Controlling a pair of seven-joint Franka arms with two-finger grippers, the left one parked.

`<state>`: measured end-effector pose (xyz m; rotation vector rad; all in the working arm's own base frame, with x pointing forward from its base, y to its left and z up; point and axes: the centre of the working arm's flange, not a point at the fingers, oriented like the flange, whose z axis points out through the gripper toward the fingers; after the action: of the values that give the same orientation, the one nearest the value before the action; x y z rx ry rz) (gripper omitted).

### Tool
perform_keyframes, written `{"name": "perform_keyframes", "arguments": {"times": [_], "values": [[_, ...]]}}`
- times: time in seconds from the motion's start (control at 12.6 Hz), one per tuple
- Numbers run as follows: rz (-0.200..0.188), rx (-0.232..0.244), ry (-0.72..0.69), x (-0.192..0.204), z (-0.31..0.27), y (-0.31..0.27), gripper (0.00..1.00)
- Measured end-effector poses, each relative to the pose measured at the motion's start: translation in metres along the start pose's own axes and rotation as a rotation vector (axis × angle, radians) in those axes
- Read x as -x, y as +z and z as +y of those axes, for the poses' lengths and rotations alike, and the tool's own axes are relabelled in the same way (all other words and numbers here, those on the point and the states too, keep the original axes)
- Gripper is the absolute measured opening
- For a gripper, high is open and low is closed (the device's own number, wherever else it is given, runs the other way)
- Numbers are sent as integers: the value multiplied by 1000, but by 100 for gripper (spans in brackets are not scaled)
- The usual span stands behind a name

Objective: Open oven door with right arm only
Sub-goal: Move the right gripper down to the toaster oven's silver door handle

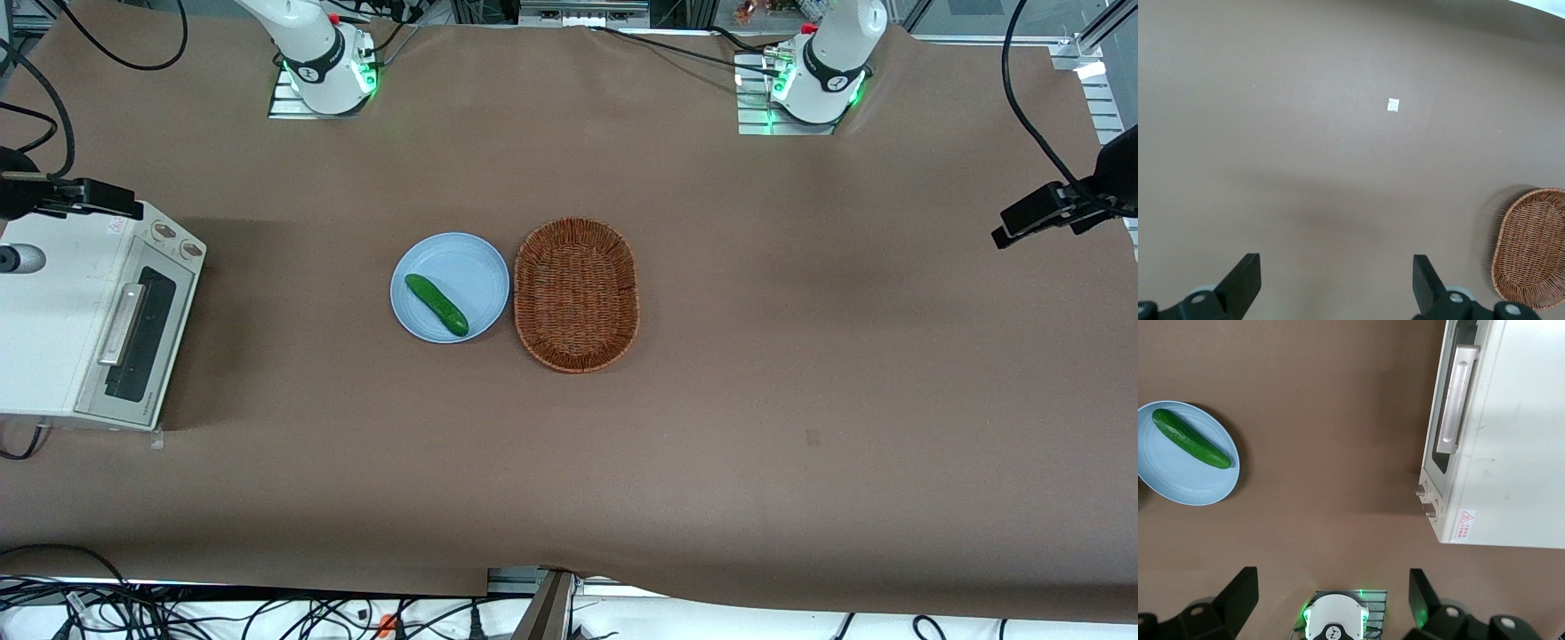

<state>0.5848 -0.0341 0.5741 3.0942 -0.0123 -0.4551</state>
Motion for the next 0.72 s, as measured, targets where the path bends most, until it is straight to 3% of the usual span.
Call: {"name": "perform_keyframes", "arguments": {"times": [0.4,0.56,0.64,0.72], "values": [[-59,8,-4,-24,-5,31,97],[-76,13,-10,-33,-9,42,77],[-81,15,-19,-35,-13,45,77],[-84,17,-39,-37,-17,47,67]]}}
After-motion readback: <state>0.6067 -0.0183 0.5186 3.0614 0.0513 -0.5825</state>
